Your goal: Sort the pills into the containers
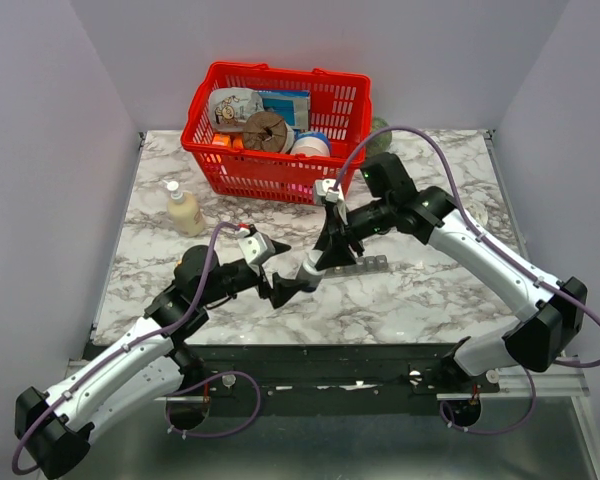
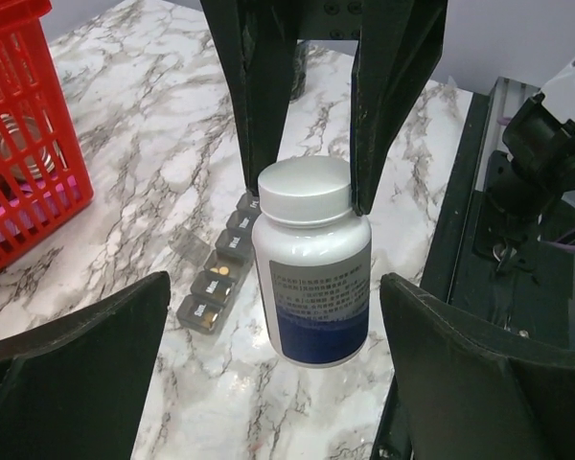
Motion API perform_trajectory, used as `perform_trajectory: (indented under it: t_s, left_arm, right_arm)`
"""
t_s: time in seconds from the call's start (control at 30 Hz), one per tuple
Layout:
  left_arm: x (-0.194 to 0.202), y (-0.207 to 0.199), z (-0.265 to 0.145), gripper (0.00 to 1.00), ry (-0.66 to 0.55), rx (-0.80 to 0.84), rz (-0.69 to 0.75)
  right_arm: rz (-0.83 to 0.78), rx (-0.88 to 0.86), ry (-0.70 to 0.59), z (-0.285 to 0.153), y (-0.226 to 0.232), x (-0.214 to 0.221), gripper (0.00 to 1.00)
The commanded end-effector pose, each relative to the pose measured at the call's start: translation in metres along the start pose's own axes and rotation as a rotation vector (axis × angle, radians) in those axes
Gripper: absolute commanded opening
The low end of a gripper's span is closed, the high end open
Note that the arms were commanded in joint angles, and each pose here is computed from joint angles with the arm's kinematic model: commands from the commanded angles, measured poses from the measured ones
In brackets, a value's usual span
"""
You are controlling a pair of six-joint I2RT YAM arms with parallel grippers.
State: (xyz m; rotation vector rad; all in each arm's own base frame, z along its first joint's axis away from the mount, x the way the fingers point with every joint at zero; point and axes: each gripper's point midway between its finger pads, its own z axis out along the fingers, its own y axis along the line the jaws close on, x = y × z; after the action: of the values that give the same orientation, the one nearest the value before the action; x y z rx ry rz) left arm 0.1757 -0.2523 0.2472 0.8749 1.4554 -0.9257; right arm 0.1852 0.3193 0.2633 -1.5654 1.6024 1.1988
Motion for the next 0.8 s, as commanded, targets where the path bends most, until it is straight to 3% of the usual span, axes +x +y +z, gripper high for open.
perform_trajectory:
  t_s: [0.0,0.17,0.4,0.6,0.77]
  left_arm:
    - [-0.017,0.011,-0.008,0.99,-0.007,-0.067,0.056]
    - [-0.005,0.036,-0.021,0.99,0.046,-0.217,0.099]
    - [0.026,0.049,-0.025,0.99,0.114,-0.267,0.151]
    - [0.029,0.049,-0.026,0.99,0.120,-0.260,0.187]
    - [0.036,0.049,-0.029,0.98,0.149,-0.263,0.173]
  right_arm:
    - [0.017,0.098,-0.001,-0.019,-0.014,0.005,0.23]
    - [0.078,0.393,0.098,-0.055,-0.064,0.063,0.23]
    - [0.166,0.920,0.239,-0.160,-0.131,0.157,0.24]
    - [0.196,1.058,0.273,-0.211,-0.164,0.182,0.27]
    - [0.273,1.073,0.307,-0.222,-0.210,0.204,0.29]
